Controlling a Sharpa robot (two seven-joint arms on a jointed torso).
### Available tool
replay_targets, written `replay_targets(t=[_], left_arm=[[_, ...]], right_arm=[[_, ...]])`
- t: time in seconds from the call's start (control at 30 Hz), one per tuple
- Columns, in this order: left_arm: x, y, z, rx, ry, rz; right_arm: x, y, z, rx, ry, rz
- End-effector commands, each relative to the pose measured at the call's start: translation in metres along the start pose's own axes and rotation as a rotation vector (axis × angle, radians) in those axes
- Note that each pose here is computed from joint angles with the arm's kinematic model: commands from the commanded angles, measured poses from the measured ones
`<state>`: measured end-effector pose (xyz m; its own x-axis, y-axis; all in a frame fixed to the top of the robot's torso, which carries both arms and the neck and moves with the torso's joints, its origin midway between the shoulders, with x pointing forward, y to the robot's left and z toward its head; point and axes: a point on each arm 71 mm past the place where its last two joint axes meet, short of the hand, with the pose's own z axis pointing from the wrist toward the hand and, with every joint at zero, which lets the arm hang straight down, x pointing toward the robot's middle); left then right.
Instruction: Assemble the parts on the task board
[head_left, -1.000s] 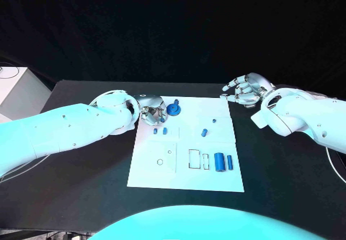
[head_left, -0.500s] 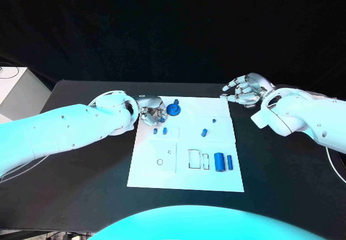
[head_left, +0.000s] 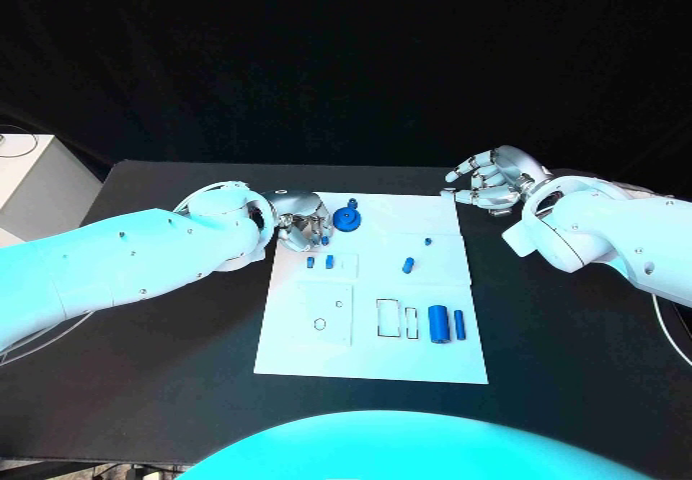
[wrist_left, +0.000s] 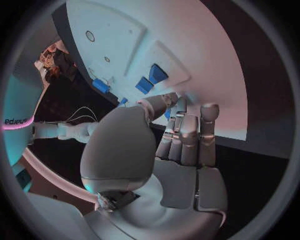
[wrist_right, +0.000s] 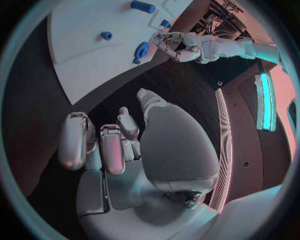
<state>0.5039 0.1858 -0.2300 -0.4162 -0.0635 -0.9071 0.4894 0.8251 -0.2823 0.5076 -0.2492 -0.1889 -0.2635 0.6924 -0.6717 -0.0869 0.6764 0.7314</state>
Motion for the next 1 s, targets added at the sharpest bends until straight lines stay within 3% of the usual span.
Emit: replay_targets(t=[0.03, 0.2, 0.3, 0.4, 0.47, 0.57, 0.73, 1.0], left_arm=[[-0.0018, 0.0021, -0.0011, -0.009, -0.015, 0.004], [-0.0074, 0.0129, -0.0062, -0.027, -0.046, -0.028], [-0.0148, 0.0234, -0.0103, -0.049, -0.093, -0.132], [-0.0255, 0.0376, -0.0185, -0.076, -0.169, -0.336], [-0.0297, 0.0429, -0.0226, -0.083, -0.202, -0.428], [-0.0368, 0.0522, -0.0330, -0.074, -0.270, -0.648], [-0.0402, 0.0542, -0.0451, -0.010, -0.294, -0.825], [-0.0408, 0.0452, -0.0611, 0.075, -0.308, -0.990]], right_arm=[[0.002, 0.000, 0.000, -0.003, 0.032, -0.008], [0.005, 0.000, 0.000, -0.026, 0.066, -0.079], [0.009, 0.001, -0.001, -0.059, 0.087, -0.139], [0.015, 0.003, -0.002, -0.111, 0.115, -0.225], [0.017, 0.003, -0.003, -0.132, 0.122, -0.265], [0.023, 0.004, -0.005, -0.175, 0.127, -0.375], [0.030, 0.003, -0.009, -0.202, 0.117, -0.514], [0.047, 0.002, -0.013, -0.201, 0.128, -0.663]])
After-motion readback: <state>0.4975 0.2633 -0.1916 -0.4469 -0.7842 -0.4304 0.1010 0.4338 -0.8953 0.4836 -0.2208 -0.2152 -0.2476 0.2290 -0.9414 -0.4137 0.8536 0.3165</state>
